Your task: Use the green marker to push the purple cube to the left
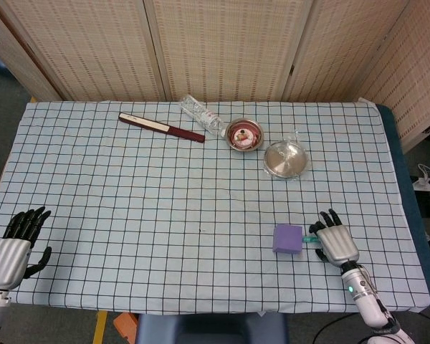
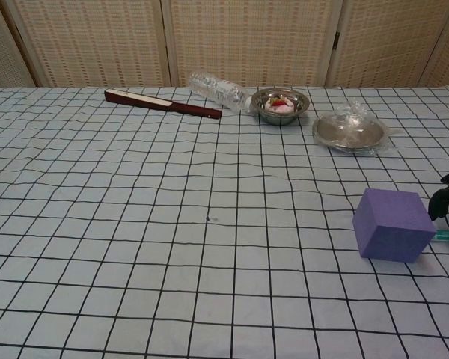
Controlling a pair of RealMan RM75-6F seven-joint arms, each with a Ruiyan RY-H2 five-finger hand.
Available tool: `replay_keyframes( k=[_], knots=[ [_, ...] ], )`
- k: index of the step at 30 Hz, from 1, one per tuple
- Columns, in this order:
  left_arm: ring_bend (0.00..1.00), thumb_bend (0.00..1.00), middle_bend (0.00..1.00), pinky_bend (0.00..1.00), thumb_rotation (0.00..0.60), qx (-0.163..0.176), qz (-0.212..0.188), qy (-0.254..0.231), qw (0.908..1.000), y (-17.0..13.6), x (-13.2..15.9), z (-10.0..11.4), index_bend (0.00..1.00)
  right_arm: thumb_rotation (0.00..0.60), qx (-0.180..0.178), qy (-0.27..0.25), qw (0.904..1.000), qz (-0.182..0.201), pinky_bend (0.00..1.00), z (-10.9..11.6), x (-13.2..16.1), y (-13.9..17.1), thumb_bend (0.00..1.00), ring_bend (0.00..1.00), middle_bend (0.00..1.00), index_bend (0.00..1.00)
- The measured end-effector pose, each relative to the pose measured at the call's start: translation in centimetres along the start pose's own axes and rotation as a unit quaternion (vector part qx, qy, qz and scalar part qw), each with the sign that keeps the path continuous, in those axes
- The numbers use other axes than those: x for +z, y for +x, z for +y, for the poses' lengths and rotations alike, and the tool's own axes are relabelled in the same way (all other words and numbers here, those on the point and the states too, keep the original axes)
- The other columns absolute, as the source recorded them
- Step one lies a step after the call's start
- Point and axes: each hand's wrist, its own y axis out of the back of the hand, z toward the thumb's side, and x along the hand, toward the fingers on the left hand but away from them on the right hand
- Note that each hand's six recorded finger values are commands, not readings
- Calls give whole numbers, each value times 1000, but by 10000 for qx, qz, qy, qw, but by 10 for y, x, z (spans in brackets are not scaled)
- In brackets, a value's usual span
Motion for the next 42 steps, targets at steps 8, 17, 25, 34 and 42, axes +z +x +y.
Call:
replay_keyframes(
  k=[8,17,25,34,42],
  knots=[
    [0,471,0,62,600,-34,-21,-6,10000,2,0,-1,0,600,96,113,9999,-66,0,-6,-2,-1,266,107,362,407],
    [0,472,0,62,600,4,-95,-43,9999,3,-1,-1,0,600,200,286,9993,-108,2,-11,-1,-1,282,139,401,485],
    [0,472,0,62,600,-18,-39,-9,10000,4,-2,-1,0,600,204,396,9989,-142,33,-13,0,3,299,168,432,512],
    [0,471,0,63,600,70,-11,33,10000,4,-4,2,0,600,263,479,9984,-136,85,-17,2,9,311,242,495,558],
    [0,472,0,62,600,71,52,76,9999,4,-5,2,0,600,322,618,9974,-176,263,-22,1,13,353,482,699,740]
  ],
)
